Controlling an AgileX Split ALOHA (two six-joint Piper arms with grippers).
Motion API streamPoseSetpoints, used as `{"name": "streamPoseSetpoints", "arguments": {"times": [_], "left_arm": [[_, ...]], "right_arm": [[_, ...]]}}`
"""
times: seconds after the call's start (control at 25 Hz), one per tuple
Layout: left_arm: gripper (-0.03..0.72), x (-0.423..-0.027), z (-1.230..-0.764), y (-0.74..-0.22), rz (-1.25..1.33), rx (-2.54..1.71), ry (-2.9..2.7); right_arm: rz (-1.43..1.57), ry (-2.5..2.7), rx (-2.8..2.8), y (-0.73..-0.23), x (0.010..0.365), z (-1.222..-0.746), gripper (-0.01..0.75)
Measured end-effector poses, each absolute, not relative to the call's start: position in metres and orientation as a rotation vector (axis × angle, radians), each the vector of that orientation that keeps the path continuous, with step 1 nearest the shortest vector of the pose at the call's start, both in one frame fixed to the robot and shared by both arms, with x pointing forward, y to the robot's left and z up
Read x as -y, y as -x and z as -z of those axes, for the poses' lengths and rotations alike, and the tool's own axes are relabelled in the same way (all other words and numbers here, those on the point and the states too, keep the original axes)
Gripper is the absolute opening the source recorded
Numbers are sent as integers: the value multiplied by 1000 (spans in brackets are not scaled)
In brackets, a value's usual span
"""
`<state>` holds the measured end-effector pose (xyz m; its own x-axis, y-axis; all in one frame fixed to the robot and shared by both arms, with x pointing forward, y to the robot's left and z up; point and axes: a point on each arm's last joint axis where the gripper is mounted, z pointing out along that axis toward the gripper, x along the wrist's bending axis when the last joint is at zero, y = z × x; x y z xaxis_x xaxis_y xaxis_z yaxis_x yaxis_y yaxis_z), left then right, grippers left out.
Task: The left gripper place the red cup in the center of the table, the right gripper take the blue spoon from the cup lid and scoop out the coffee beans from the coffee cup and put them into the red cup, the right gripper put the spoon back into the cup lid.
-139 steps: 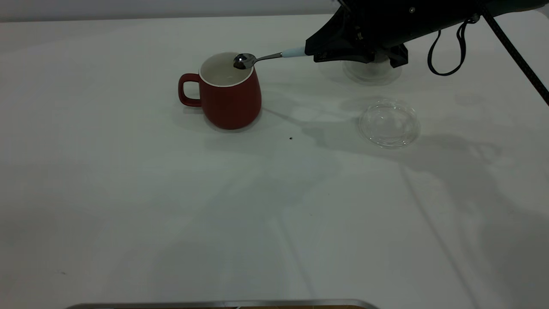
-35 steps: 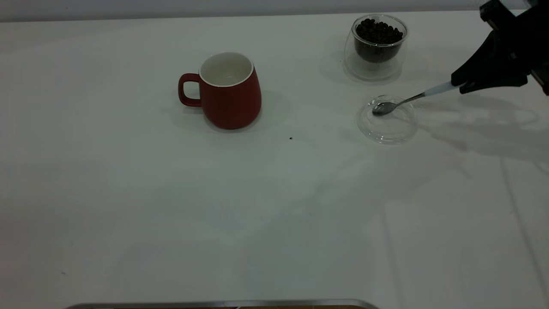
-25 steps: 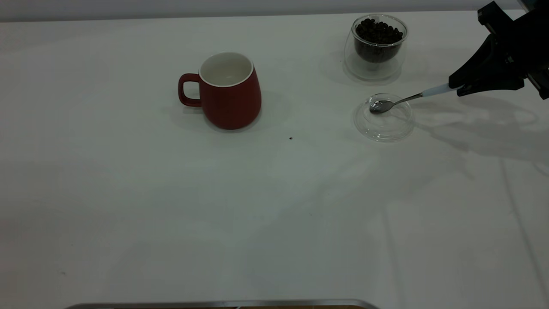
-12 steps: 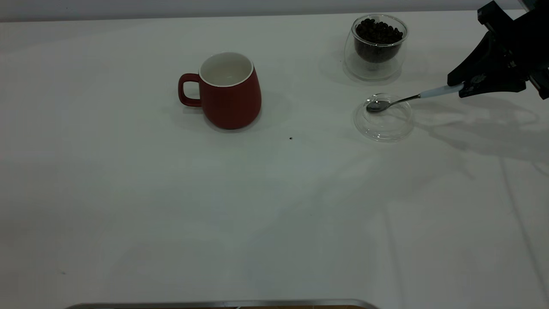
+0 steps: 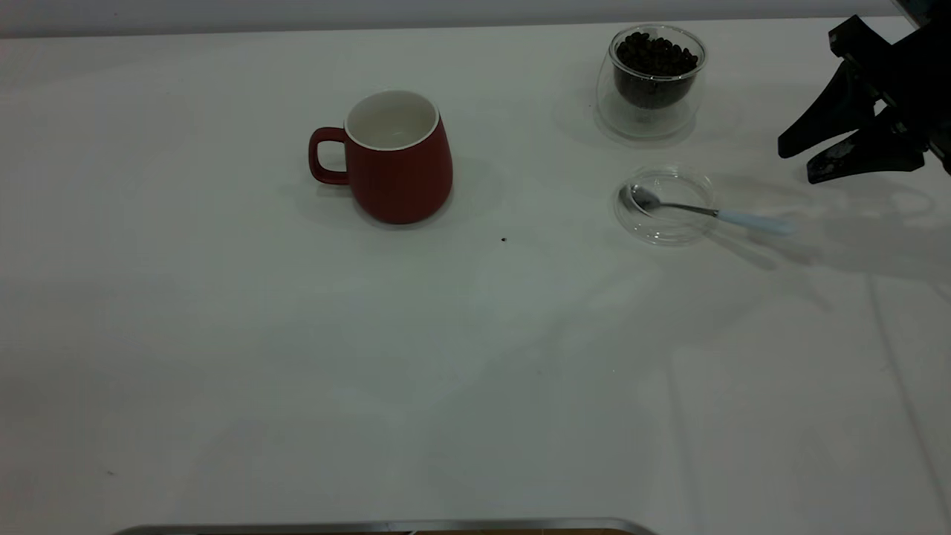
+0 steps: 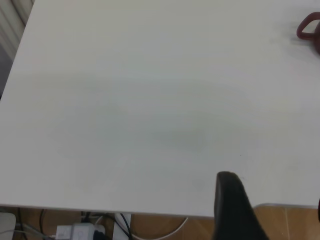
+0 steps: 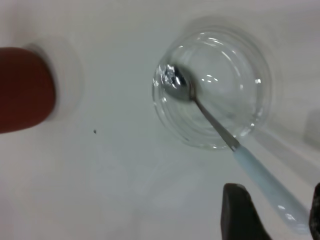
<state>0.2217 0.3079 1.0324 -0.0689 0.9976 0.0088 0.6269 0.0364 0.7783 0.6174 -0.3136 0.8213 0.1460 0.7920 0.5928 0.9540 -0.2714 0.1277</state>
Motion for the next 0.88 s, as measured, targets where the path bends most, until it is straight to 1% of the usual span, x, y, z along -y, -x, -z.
{"name": "streamPoseSetpoints", "arguments": {"times": [0.08, 0.16, 0.28, 0.44, 0.56, 0.68, 0.88], "left_arm": [[466, -308, -1032, -222, -848, -1755, -1645], [466, -308, -1032, -222, -848, -1755, -1645], [466, -308, -1032, -222, -848, -1755, -1645], [466, -308, -1032, -222, -848, -1754, -1646], [466, -308, -1032, -222, -849, -1753, -1647], [466, -308, -1032, -222, -849, -1753, -1647], [466, -308, -1032, -222, -849, -1753, -1647]], "right_arm": [[828, 2132, 1748, -617, 315, -828, 392], [841, 2104, 1842, -618, 314, -845, 395], [889, 2049, 2029, -618, 308, -891, 397], [963, 2008, 2235, -605, 299, -963, 396], [1017, 1995, 2331, -585, 293, -1015, 396], [1037, 1973, 2372, -557, 290, -1056, 396], [943, 1939, 2412, -501, 286, -1103, 396]]}}
